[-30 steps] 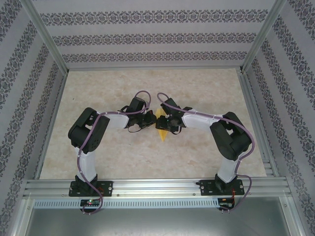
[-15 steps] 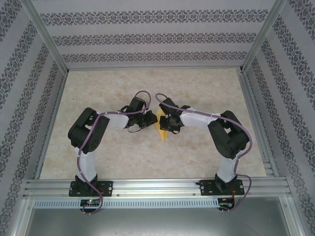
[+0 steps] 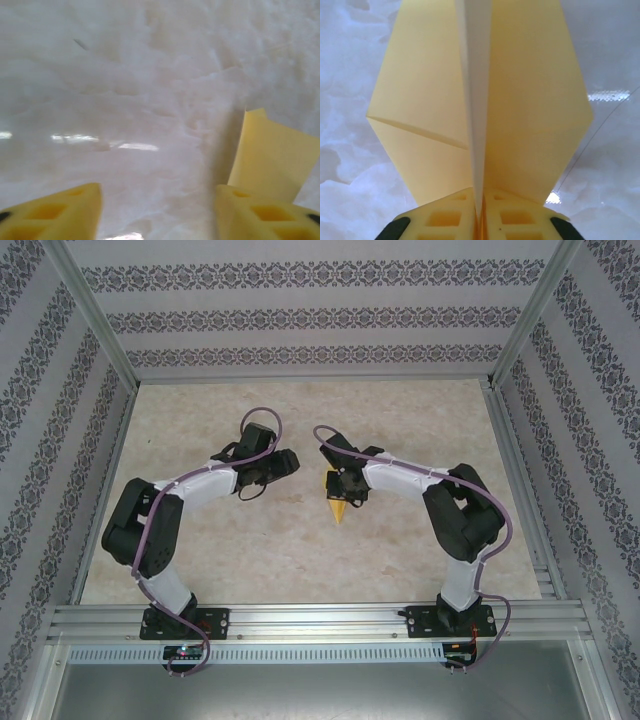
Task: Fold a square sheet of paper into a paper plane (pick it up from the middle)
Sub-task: Move a paper plane to the center of the table.
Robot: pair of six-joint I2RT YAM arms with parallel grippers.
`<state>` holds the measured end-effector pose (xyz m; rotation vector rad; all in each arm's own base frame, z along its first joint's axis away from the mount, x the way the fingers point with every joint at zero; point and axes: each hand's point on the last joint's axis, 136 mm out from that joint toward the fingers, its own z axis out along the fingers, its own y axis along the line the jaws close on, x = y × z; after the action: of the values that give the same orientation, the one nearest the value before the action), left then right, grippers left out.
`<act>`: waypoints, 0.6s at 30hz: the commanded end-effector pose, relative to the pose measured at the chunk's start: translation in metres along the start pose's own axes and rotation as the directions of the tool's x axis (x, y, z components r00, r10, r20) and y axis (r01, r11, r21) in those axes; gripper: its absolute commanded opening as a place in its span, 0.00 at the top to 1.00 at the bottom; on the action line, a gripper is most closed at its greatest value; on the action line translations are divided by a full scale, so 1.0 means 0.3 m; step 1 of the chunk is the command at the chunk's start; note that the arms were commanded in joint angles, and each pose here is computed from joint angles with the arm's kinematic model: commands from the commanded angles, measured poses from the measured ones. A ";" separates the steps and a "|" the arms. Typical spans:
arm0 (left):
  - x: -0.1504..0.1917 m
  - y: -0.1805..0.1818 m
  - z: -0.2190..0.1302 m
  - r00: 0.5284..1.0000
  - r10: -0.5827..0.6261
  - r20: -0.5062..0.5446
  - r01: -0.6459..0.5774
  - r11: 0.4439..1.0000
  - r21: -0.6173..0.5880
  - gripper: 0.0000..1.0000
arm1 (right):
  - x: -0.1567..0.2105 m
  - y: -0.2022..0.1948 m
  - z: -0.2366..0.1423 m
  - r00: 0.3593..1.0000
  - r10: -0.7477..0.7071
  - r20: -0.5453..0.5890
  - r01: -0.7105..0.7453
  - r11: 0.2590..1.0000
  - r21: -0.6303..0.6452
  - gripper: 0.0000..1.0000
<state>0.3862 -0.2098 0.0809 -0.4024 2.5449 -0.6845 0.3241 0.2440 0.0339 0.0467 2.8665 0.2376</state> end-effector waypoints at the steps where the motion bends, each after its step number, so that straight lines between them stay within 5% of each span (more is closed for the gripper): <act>1: -0.037 0.107 -0.047 0.999 0.013 0.047 -0.006 0.988 -0.152 0.30 | 0.003 -0.007 0.018 1.000 -0.012 -0.007 0.013 0.998 0.054 0.85; 13: -0.063 0.161 -0.082 0.996 0.023 0.082 -0.005 0.975 -0.220 0.01 | -0.003 0.005 0.050 1.000 -0.009 -0.020 0.010 0.998 0.062 0.82; 18: -0.081 0.184 -0.112 0.994 0.046 0.101 -0.019 0.966 -0.259 0.00 | 0.008 -0.008 0.074 0.999 -0.007 -0.040 0.010 0.996 0.088 0.86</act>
<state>0.3794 -0.1592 0.0722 -0.4681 2.5702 -0.3777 0.3259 0.2453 0.0153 0.0368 2.9145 0.1618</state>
